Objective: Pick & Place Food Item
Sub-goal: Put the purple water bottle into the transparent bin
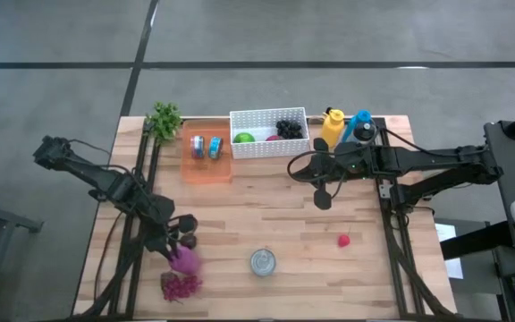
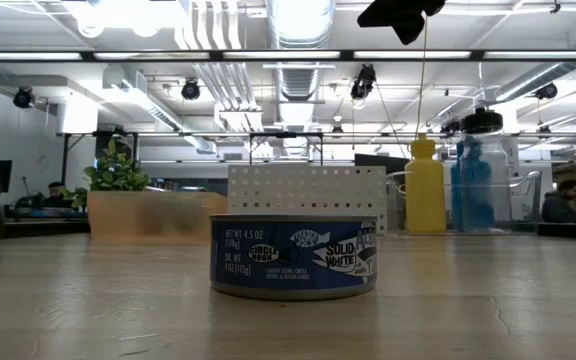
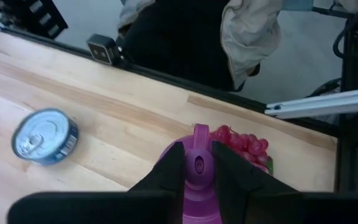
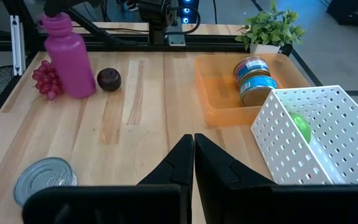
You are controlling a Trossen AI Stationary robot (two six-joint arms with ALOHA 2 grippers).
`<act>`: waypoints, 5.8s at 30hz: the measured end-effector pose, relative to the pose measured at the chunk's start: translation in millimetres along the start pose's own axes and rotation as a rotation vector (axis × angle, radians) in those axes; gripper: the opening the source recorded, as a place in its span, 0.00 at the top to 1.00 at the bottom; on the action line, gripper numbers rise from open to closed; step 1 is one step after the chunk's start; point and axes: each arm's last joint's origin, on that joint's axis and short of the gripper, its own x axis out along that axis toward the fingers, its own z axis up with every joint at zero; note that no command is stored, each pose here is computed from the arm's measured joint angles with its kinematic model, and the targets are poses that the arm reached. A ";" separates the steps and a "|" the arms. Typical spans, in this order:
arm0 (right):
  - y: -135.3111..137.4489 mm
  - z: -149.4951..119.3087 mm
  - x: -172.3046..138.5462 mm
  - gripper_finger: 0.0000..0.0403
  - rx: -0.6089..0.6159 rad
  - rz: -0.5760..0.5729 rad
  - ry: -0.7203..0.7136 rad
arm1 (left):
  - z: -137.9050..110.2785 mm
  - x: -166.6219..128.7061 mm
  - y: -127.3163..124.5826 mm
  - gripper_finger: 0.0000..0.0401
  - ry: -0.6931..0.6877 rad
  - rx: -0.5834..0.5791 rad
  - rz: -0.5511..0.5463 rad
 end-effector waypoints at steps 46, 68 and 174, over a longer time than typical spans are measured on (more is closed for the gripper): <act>-2.6 -3.5 -36.9 0.98 -0.004 0.001 0.015 | -4.0 -28.7 178.3 0.85 -0.067 -0.442 0.522; -4.0 -6.0 -55.9 0.98 -0.001 0.002 0.013 | -17.9 -7.3 286.9 0.85 0.006 -0.442 0.481; 9.6 -34.2 49.2 0.67 -0.123 0.237 0.107 | 18.3 -38.3 121.5 0.80 -0.081 -0.252 0.666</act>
